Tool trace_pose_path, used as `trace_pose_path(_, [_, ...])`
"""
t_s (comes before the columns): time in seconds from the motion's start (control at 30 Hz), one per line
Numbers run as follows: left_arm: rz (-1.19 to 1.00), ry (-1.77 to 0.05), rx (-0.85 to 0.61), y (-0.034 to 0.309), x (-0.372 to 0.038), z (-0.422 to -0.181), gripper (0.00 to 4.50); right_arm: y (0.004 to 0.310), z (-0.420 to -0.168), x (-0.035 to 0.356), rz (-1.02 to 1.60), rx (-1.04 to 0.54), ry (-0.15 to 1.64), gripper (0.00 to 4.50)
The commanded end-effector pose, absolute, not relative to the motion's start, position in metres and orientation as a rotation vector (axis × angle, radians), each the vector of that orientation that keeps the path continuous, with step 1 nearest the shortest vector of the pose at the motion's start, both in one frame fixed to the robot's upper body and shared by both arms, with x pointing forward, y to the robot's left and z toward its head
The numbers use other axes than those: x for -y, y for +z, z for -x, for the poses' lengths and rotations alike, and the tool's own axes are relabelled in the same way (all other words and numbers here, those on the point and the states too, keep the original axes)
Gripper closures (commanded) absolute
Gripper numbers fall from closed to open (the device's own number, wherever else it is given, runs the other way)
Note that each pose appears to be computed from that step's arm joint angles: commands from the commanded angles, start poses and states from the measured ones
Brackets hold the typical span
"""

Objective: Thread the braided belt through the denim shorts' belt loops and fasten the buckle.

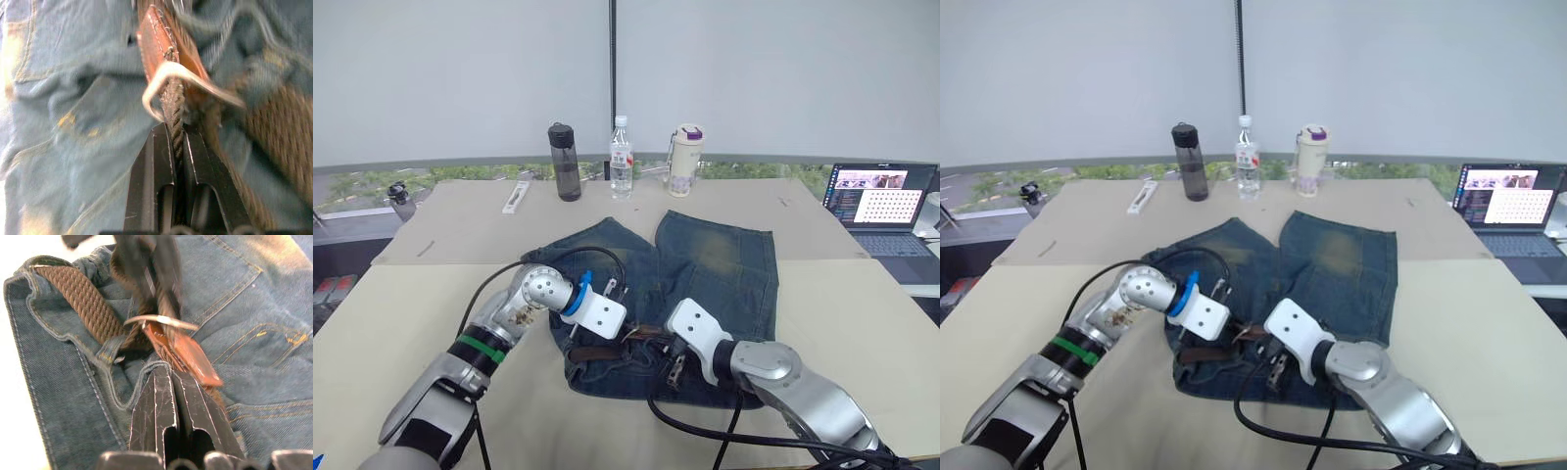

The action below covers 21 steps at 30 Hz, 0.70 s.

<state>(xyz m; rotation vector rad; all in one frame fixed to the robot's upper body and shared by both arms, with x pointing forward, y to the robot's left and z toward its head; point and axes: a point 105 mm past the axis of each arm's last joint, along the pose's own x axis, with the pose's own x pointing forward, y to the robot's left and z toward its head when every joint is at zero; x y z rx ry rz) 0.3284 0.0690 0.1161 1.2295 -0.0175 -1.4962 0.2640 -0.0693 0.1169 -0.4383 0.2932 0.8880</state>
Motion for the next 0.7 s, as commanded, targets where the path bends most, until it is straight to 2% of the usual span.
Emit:
trace_pose_path(0.03, [-1.142,-1.487,0.022,0.123,-0.065,-0.322,4.50,0.133,-0.259,0.072,0.432,-0.233,0.899,3.57])
trace_pose_path(0.1, [-1.083,-1.468,-0.004,0.122,-0.065,-0.321,4.50,0.140,-0.257,0.080,0.488,-0.215,0.892,2.82])
trace_pose_path(0.37, [-1.022,-1.444,-0.011,0.127,-0.059,-0.319,4.50,0.144,-0.275,0.089,0.739,-0.166,0.870,2.82])
trace_pose_path(0.7, [-0.999,-1.433,-0.013,0.129,-0.055,-0.316,4.50,0.145,-0.283,0.085,0.817,-0.130,0.888,2.82])
